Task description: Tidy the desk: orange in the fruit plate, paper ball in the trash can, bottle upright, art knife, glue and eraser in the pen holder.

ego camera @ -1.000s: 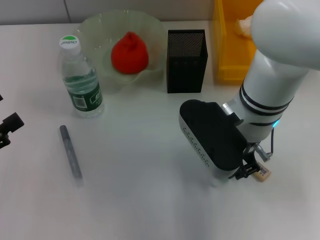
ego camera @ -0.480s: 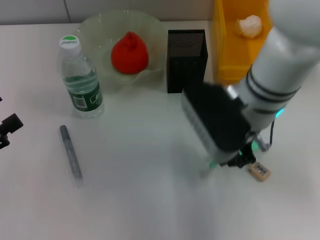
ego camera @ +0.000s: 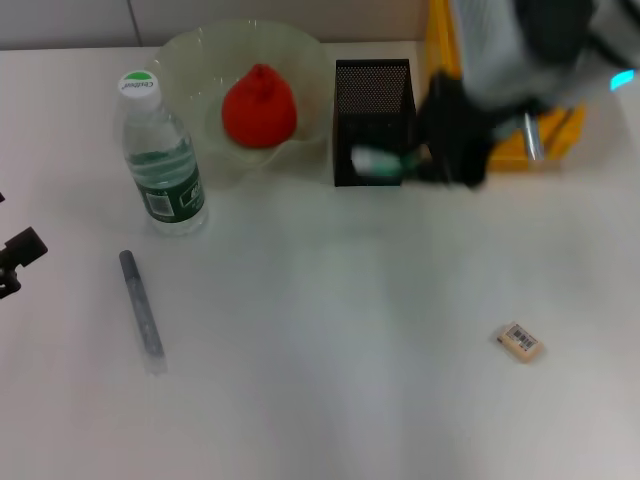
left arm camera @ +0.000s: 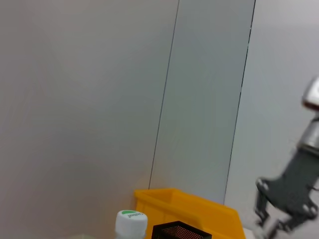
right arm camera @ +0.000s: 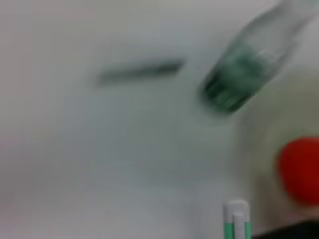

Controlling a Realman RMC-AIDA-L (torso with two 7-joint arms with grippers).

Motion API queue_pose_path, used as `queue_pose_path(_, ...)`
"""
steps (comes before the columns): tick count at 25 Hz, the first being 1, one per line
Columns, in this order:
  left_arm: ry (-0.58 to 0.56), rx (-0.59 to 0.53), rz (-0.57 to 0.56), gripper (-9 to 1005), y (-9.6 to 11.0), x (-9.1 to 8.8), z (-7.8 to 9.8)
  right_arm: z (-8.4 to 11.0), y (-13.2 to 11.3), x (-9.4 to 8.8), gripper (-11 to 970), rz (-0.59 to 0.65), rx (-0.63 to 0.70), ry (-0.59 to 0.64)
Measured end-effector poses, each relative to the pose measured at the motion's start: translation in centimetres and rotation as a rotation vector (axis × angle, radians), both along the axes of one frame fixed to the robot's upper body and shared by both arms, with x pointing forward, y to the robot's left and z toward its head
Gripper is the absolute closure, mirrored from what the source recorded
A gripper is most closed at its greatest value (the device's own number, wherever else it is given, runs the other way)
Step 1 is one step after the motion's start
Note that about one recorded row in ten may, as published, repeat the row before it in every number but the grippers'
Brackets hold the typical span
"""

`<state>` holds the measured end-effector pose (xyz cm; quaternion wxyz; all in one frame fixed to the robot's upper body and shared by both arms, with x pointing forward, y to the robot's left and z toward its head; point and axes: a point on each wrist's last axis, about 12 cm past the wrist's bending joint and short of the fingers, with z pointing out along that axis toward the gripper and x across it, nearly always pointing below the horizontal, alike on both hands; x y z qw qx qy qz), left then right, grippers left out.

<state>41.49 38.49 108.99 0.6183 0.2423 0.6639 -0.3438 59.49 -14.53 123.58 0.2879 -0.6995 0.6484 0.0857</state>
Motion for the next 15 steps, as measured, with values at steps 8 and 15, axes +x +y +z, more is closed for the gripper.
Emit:
queue_pose_path(8, -0.002, -0.010, -0.007, 182, -0.1, 0.5, 0.0, 1.3, -1.3, 2.5, 803, -0.191, 0.320, -0.062)
queue_pose_path(15, -0.003, -0.007, -0.008, 182, 0.0, 0.6, 0.1, -1.1, -1.7, 4.2, 803, -0.269, 0.447, -0.052)
